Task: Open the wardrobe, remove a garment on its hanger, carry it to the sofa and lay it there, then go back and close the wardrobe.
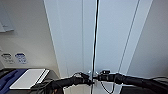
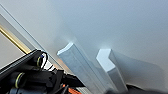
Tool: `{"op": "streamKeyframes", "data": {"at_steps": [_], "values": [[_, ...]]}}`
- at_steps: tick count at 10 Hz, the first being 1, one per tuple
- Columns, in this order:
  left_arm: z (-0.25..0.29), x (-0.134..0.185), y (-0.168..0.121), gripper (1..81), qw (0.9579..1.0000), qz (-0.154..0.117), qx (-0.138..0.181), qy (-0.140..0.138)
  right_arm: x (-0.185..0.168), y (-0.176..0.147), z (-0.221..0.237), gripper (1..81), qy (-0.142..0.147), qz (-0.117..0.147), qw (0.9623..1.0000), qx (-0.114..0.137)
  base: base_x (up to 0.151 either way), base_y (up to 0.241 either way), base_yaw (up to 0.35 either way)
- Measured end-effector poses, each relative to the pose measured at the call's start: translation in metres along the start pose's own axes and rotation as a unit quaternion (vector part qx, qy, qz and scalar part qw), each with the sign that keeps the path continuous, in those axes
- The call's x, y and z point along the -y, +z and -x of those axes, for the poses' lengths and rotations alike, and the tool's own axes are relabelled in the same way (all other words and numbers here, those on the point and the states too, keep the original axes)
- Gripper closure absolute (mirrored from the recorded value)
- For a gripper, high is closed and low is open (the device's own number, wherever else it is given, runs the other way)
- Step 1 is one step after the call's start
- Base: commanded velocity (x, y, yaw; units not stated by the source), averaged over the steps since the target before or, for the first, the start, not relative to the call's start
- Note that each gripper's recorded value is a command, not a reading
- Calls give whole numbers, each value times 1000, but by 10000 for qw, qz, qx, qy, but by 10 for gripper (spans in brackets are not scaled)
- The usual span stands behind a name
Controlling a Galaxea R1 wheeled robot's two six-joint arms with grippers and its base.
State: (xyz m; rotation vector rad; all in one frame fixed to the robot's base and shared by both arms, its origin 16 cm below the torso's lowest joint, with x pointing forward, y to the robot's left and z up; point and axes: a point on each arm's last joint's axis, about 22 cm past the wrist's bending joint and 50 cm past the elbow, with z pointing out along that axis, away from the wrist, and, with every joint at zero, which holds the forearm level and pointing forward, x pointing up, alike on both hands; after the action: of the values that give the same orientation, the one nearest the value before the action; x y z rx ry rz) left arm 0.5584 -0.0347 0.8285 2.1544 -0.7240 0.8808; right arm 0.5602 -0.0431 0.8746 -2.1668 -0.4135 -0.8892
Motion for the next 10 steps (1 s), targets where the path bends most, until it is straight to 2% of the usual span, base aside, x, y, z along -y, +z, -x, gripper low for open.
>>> {"op": "streamKeyframes", "data": {"at_steps": [3, 6, 10], "values": [[38, -26, -38, 10, 9987, 471, 125, 132, 11, -18, 18, 10, 64, -254, 9997, 10, 0, 0, 0], [77, -51, -95, 10, 9959, 876, 159, 146, 24, -52, 48, 10, 152, -491, 9985, 165, 0, 0, 0], [120, -65, -159, 10, 9950, 997, -12, 41, 29, -112, 91, 10, 419, -698, 9965, 192, 0, 0, 0]]}}
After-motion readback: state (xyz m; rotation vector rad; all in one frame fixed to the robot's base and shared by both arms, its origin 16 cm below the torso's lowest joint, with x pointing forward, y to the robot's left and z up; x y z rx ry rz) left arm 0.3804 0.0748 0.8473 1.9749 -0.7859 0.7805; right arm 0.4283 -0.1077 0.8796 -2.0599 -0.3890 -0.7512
